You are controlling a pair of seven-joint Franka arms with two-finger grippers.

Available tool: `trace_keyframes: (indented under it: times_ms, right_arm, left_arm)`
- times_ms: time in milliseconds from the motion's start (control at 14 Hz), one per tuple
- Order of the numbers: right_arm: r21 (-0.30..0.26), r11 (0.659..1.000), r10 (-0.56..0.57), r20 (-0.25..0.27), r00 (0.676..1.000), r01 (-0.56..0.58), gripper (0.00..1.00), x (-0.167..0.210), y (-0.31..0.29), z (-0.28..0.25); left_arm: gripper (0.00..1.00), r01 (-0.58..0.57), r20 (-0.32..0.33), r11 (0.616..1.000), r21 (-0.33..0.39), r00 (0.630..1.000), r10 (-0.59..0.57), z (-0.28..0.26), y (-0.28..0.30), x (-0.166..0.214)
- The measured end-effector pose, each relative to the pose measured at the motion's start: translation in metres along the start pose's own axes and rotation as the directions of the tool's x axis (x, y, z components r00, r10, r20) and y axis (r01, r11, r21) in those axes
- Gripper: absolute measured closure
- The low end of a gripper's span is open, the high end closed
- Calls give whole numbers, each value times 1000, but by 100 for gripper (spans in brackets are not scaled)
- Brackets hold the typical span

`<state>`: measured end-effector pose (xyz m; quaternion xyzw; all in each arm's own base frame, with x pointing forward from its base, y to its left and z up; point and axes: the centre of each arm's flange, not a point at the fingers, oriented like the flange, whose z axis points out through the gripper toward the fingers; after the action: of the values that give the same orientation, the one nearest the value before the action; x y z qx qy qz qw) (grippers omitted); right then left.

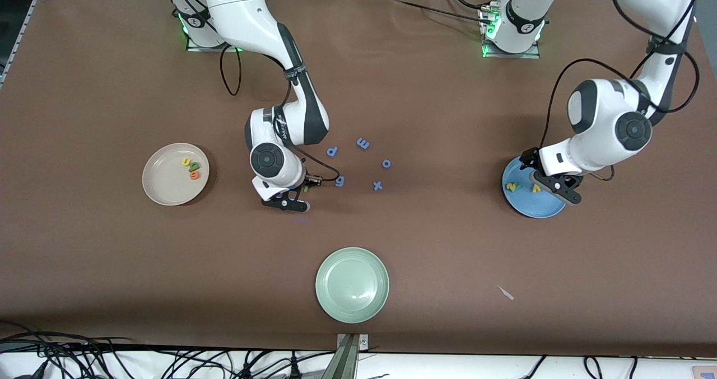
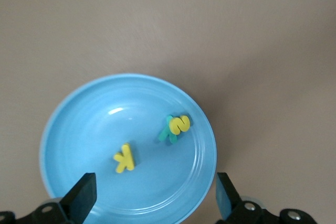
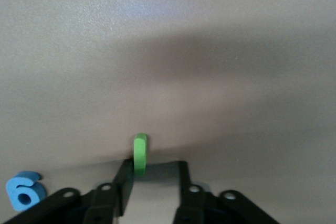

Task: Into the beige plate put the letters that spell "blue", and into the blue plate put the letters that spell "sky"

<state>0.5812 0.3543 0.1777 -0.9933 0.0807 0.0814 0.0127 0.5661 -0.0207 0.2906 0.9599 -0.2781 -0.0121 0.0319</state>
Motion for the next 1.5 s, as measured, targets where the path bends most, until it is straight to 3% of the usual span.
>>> trace_keyframes:
  times_ms: [142,214,356,499,783,1211,1496]
  right_arm:
    - [2,1000,3,-1,1000,-3,88,2,1,-1]
    - [5,1000,4,-2,1000,-4,92,2,1,-2]
    - [1,1000,14,-5,1000,-14,92,7,6,-7]
    - [-29,999,30,24,999,-29,92,20,30,-26]
    - [-74,997,-22,138,990,32,92,49,122,-92]
    - [-48,998,-18,251,968,31,92,70,253,-96]
    - [-24,1000,21,293,956,-14,92,78,317,-85]
  left_arm:
    - [0,-7,-27,1000,16,1000,7,-32,5,-1]
    - [0,-11,-27,1000,15,1000,12,-49,9,-3]
    - [0,-17,-10,1000,2,1000,17,-86,18,-9]
    - [0,-7,21,1000,-20,1000,8,-127,22,-9]
    - [0,44,97,999,-12,994,-43,-208,24,-6]
    - [0,193,133,981,-1,973,-191,-309,44,-28]
    - [0,287,127,957,33,949,-289,-332,55,-33]
